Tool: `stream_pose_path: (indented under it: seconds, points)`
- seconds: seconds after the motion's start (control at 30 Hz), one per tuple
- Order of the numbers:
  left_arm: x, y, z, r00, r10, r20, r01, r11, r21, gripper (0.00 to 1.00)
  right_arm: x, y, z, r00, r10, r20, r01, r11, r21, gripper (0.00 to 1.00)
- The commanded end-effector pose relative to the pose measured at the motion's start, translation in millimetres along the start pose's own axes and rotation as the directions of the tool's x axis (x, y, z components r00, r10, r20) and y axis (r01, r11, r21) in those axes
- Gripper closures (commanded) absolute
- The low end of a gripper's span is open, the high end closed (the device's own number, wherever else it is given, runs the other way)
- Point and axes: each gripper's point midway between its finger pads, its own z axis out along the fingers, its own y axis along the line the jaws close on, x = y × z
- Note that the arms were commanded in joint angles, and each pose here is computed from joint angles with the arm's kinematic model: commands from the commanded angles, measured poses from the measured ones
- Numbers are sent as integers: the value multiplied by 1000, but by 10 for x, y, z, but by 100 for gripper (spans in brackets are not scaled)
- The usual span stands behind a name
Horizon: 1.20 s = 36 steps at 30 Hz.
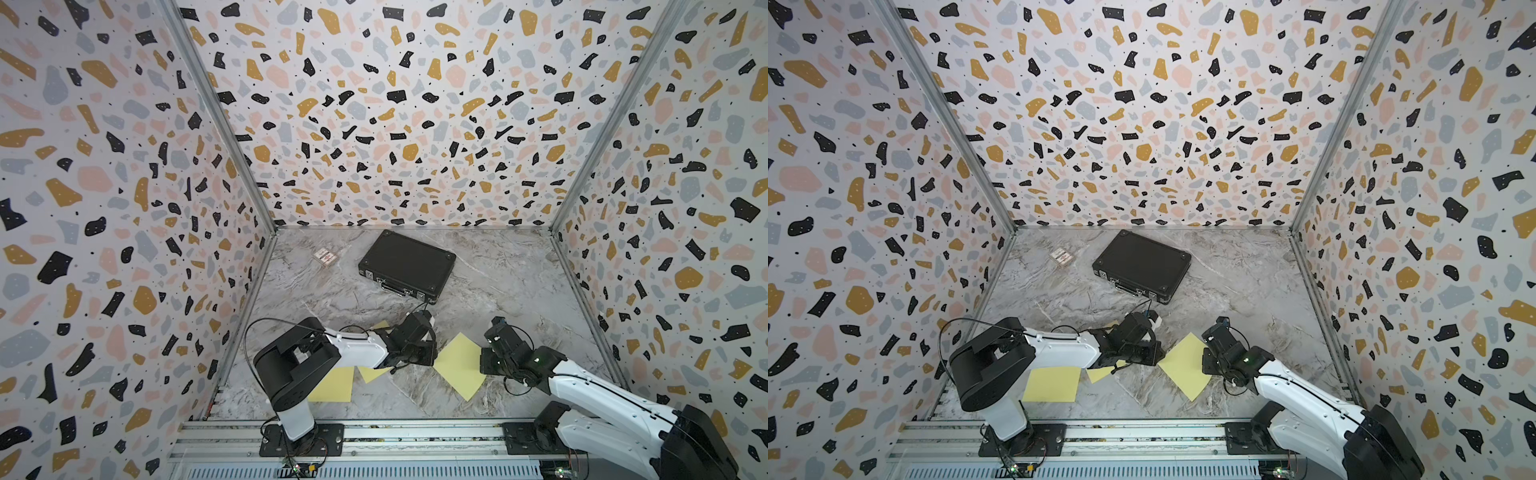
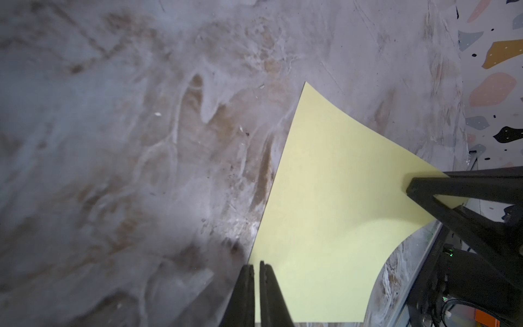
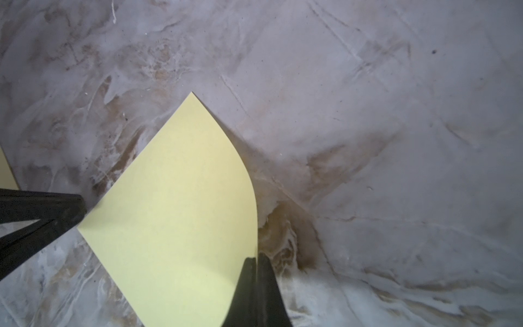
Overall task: Fold the square paper diagonally
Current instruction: Fold the paper at the center of the board.
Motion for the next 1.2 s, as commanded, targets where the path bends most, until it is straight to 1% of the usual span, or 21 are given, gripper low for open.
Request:
stream_pose_path:
  seconds: [0.0,0.37,0.9,1.0,1.17]
  points:
    - [-23,-50,-6,1000,0,7,0,999,34,89,-41,2,-22,1000,4,10,-4,1000,3,100]
    - [140,110,-16,1000,4,-29,-5,1000,-13,89,-36,-5,-14,1000,5,10,-5,1000,5,100]
    - [196,151,-33,999,2,-38,-2,1000,-23,89,-36,30,-16,1000,10,1,-10,1000,-8,100]
    - [238,174,-2,999,-4,-50,3,1000,-20,89,-55,110,-47,1000,14,2,-14,999,-49,100]
    - [300,235,41,998,-15,-66,13,999,-31,91,-102,403,-145,999,45,0,-44,977,-210,100]
